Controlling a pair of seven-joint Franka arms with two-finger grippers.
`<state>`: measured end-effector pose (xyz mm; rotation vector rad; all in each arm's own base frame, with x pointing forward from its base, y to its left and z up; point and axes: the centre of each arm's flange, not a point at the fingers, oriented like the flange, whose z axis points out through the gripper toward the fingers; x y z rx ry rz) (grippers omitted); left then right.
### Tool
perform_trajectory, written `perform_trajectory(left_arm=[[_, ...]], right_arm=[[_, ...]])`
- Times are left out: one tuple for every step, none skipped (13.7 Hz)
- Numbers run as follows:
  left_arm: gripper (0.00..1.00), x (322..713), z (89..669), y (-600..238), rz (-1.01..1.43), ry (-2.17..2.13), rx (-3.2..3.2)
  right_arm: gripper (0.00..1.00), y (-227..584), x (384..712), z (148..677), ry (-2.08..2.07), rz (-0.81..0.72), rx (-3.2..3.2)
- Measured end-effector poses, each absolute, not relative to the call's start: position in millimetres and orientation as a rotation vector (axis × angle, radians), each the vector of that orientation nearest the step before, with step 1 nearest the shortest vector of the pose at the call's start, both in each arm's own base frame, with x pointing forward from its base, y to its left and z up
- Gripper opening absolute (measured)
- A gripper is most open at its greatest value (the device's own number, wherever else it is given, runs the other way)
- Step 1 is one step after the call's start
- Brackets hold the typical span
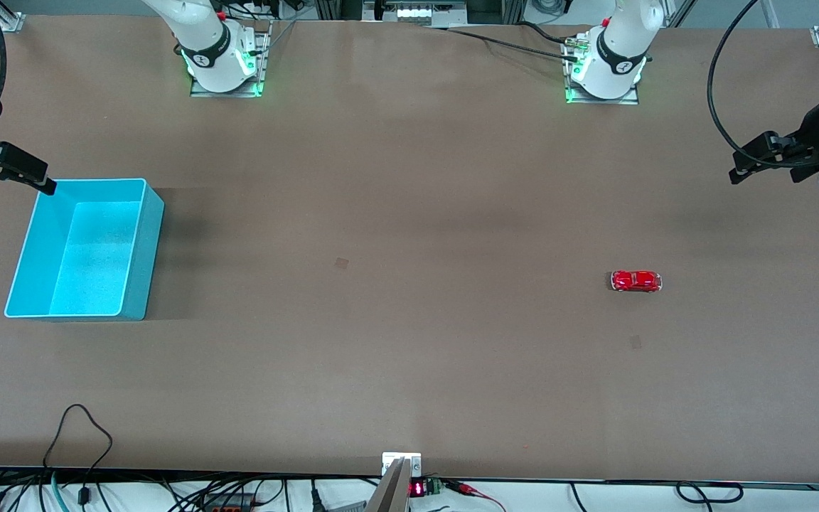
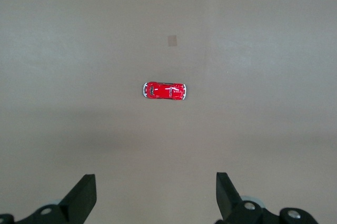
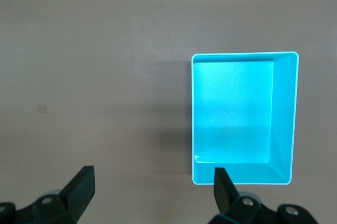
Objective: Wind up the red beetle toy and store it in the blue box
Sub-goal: 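Lower the left gripper onto the red car while the right gripper moves over the box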
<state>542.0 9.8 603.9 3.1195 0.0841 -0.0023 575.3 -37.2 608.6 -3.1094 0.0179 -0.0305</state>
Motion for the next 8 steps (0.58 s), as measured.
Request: perform_trajectory(left_arm=[[1.0, 541.1, 603.7, 9.8, -0.003, 0.084, 3.12], [1.0, 539.6, 602.9, 9.7, -0.007, 0.085, 3.12], [1.0, 538.7, 602.3, 9.6, -0.01, 0.084, 3.12], [1.0, 538.7, 601.7, 9.3, -0.011, 0.083, 3.12], [1.0, 539.3, 600.3, 8.8, -0.014, 0.082, 3.12], [1.0, 540.8, 597.0, 8.4, -0.024, 0.08, 3.12], [1.0, 542.5, 593.6, 7.8, -0.034, 0.078, 3.12], [1.0, 544.4, 589.4, 6.8, -0.046, 0.075, 3.119]], right_arm=[[1.0, -38.7, 575.1, 608.8, 0.022, -0.031, -3.11], [1.0, -41.2, 574.9, 608.9, 0.029, -0.032, -3.11], [1.0, -43.8, 574.7, 608.9, 0.036, -0.032, -3.11], [1.0, -45.0, 574.6, 609.0, 0.039, -0.032, -3.11], [1.0, -45.1, 574.6, 609.0, 0.04, -0.032, -3.11], [1.0, -45.1, 574.6, 609.0, 0.04, -0.032, -3.11], [1.0, -45.1, 574.6, 609.0, 0.04, -0.032, -3.11], [1.0, -45.1, 574.6, 609.1, 0.04, -0.032, -3.11]])
